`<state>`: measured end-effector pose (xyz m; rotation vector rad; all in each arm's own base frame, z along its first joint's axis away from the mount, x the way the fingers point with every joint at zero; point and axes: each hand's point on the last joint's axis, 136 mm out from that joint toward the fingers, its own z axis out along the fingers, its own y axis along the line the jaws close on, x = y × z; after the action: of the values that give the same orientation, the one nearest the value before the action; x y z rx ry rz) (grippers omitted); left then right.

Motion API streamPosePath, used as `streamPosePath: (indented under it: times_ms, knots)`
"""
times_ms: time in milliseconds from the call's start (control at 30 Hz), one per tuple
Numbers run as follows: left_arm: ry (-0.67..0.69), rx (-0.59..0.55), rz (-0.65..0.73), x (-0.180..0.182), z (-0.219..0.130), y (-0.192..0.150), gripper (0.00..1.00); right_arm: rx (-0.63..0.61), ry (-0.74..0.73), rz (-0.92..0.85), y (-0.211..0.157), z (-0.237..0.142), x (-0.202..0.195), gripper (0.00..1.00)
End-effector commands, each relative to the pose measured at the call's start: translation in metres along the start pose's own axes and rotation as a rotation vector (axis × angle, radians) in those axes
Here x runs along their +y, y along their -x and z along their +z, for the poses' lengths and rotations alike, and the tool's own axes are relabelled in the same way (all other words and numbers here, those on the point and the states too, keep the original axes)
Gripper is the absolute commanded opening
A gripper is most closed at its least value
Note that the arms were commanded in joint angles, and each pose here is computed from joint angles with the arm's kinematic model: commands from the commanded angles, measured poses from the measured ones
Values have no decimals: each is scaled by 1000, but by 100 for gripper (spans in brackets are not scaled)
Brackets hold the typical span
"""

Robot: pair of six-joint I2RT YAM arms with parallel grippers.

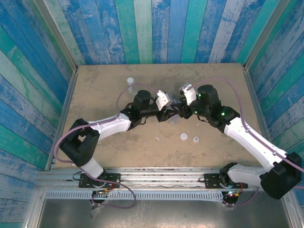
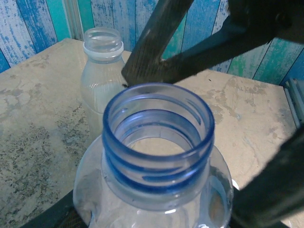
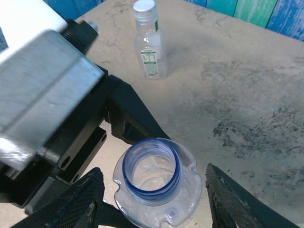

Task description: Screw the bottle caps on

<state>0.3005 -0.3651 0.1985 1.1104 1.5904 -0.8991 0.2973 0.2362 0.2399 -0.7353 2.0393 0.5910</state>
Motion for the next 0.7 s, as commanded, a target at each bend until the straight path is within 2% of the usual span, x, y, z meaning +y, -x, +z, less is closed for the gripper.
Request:
streamPosePath:
  times_ms: [0, 433, 667]
  knots:
    - [-17, -45, 44, -10, -15, 26, 55, -40, 25, -15, 16, -2, 4, 54]
    - [-56, -66, 61, -18, -18, 38, 55, -49, 29, -13, 15, 0, 5, 42]
    - [-57, -80, 58, -19, -21, 41, 56, -51, 72, -15, 16, -1, 12, 28]
